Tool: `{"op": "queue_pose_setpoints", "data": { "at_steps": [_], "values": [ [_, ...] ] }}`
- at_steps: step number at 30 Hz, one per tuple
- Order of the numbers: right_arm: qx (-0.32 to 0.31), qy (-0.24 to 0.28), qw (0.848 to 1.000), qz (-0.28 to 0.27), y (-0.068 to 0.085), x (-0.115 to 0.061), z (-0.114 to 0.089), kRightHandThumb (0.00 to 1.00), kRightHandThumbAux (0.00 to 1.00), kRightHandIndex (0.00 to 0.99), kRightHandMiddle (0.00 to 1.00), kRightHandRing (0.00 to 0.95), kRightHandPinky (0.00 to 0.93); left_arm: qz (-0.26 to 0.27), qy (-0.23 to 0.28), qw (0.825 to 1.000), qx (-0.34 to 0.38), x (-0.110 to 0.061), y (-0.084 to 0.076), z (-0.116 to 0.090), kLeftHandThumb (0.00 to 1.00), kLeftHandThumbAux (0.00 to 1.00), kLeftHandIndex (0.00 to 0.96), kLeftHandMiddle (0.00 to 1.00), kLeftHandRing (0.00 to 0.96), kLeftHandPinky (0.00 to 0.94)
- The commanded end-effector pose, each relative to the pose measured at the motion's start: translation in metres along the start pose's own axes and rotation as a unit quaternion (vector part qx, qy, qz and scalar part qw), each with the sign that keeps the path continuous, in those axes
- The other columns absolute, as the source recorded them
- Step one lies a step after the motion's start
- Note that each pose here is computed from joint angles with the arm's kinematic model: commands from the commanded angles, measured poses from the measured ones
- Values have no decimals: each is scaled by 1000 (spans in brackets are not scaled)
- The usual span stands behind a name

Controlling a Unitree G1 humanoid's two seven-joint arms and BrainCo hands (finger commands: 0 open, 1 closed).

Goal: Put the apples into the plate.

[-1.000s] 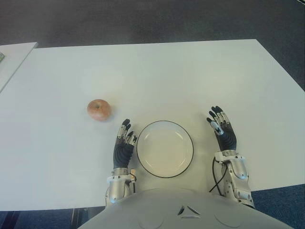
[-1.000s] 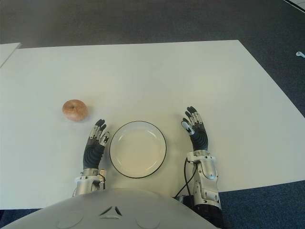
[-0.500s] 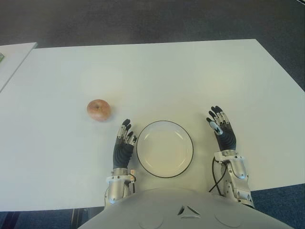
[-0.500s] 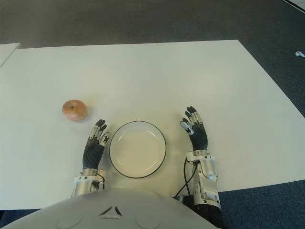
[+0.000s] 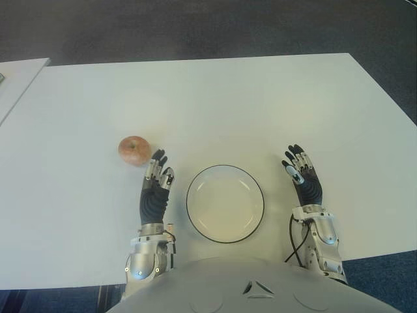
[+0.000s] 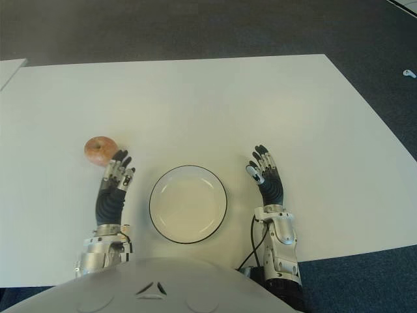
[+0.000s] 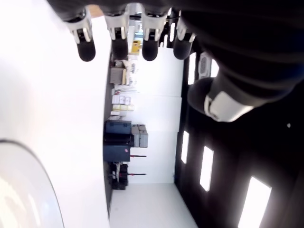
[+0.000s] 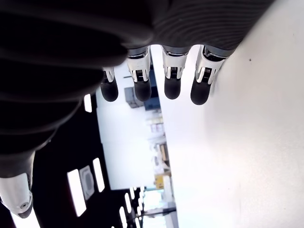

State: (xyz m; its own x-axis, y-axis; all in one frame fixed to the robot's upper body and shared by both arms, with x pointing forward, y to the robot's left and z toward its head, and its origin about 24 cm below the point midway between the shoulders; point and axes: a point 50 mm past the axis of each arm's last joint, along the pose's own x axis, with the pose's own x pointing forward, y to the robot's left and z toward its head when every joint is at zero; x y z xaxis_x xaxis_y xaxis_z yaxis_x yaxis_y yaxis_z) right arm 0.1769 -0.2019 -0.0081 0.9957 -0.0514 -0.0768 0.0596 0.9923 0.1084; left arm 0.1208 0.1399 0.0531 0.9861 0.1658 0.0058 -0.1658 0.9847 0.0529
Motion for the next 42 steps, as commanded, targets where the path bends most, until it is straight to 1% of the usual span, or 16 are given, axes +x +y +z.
{"op": "queue_pose_setpoints", "data": {
  "at_steps": [1, 2, 3, 5, 7, 10, 13, 15, 17, 20, 22, 26, 30, 34, 39, 42],
  "values": [
    [7, 38, 999, -8, 0, -5, -14, 98, 582, 66, 43, 0, 0, 2, -19, 986, 167, -2, 5, 32, 127, 620, 80, 27, 25, 66],
    [7, 38, 999, -8, 0, -5, -14, 99, 581, 66, 43, 0, 0, 2, -20, 984, 177, -2, 6, 34, 130, 620, 79, 27, 26, 68],
    [7, 38, 999, -8, 0, -5, -14, 99, 580, 66, 43, 0, 0, 1, -31, 976, 214, 0, 9, 36, 135, 620, 78, 27, 27, 70],
    [8, 38, 999, -9, 0, -5, -14, 99, 575, 65, 44, 0, 1, 7, -67, 952, 299, 4, 14, 43, 138, 587, 75, 34, 35, 71],
    [9, 38, 999, -9, 0, -5, -14, 98, 570, 66, 46, 2, 3, 11, -78, 941, 329, 5, 15, 46, 162, 549, 75, 36, 34, 56],
    [10, 39, 999, -7, 1, -5, -14, 97, 564, 67, 50, 5, 4, 30, -88, 902, 422, 12, 29, 44, 200, 501, 77, 43, 37, 56],
    [10, 40, 999, -5, 2, -4, -15, 95, 561, 66, 52, 7, 2, 37, -91, 871, 482, 18, 38, 43, 244, 466, 74, 40, 30, 47],
    [10, 41, 999, -4, 3, -4, -16, 94, 559, 66, 54, 8, 2, 36, -92, 856, 507, 20, 40, 44, 269, 448, 71, 33, 20, 34],
    [11, 42, 999, -3, 3, -3, -16, 93, 558, 66, 55, 9, 2, 29, -92, 836, 541, 25, 43, 43, 293, 423, 67, 22, 9, 31],
    [12, 43, 999, -1, 4, -3, -17, 93, 556, 66, 55, 9, 0, 5, -97, 795, 599, 35, 51, 42, 307, 398, 66, 11, 3, 31],
    [12, 43, 999, 0, 5, -2, -17, 92, 552, 67, 55, 9, 0, -8, -97, 778, 621, 39, 55, 43, 310, 371, 69, 4, 1, 26],
    [12, 43, 999, 2, 6, 0, -17, 92, 548, 68, 55, 9, 0, -28, -98, 754, 649, 45, 62, 43, 310, 346, 75, 1, 0, 21],
    [13, 42, 999, 1, 7, 1, -18, 92, 546, 70, 51, 3, 0, -42, -106, 716, 688, 60, 73, 45, 314, 329, 83, 0, 0, 14],
    [14, 42, 999, 0, 7, 2, -18, 91, 547, 74, 49, 1, 0, -56, -103, 692, 712, 74, 78, 47, 319, 330, 82, 0, 0, 3],
    [18, 42, 999, -1, 6, 3, -19, 92, 550, 78, 49, 2, 0, -86, -88, 661, 740, 86, 85, 45, 299, 350, 62, 0, 0, 0],
    [19, 41, 999, -1, 6, 3, -19, 92, 552, 77, 48, 3, 0, -98, -82, 651, 748, 92, 89, 43, 290, 361, 53, 0, 0, 0]
  ]
}}
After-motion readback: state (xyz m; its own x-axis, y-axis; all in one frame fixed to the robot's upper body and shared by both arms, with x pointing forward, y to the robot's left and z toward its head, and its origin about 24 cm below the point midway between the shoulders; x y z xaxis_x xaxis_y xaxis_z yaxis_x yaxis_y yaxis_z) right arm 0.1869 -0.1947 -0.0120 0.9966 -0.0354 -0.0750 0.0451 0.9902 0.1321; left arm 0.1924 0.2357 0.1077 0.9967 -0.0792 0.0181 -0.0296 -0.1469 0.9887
